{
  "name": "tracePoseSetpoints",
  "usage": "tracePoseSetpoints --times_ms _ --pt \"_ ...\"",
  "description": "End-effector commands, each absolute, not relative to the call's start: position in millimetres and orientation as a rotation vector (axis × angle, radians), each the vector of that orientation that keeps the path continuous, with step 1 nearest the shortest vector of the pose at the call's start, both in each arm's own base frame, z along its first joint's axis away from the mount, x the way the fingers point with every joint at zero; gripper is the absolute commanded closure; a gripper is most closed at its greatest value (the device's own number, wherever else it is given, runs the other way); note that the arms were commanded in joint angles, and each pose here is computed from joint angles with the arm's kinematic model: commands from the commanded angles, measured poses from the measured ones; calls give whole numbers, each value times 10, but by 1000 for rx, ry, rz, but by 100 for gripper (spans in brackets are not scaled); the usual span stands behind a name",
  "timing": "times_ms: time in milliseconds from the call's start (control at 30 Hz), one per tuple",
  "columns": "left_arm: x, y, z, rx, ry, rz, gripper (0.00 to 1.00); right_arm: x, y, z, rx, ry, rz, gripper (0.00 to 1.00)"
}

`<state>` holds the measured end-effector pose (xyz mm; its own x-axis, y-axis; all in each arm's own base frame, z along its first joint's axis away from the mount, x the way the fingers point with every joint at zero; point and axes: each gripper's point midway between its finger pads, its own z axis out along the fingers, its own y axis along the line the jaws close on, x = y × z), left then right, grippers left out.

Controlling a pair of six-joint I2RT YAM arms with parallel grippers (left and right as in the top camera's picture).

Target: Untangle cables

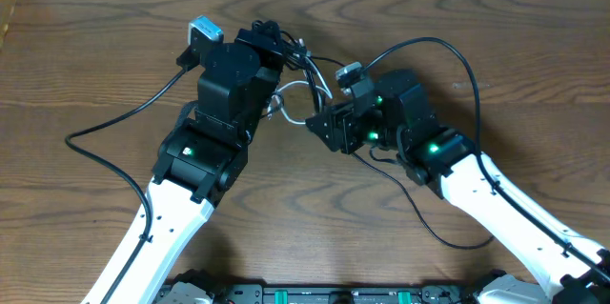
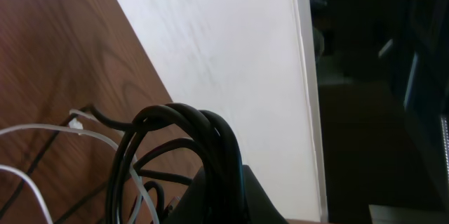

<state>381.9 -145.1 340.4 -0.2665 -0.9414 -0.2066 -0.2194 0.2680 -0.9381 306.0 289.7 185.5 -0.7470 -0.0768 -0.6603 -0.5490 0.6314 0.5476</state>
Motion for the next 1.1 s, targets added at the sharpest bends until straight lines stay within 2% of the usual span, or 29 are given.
tracePoseSetpoints --times_ms 0,1067 --pt "3825 -1376 3573 -1065 1632 -1043 92 3002 2922 1852 -489 2268 1086 44" --pt "3777 -1551 3565 -1026 1691 -1121 93 2763 3270 2131 -650 2123 1250 45"
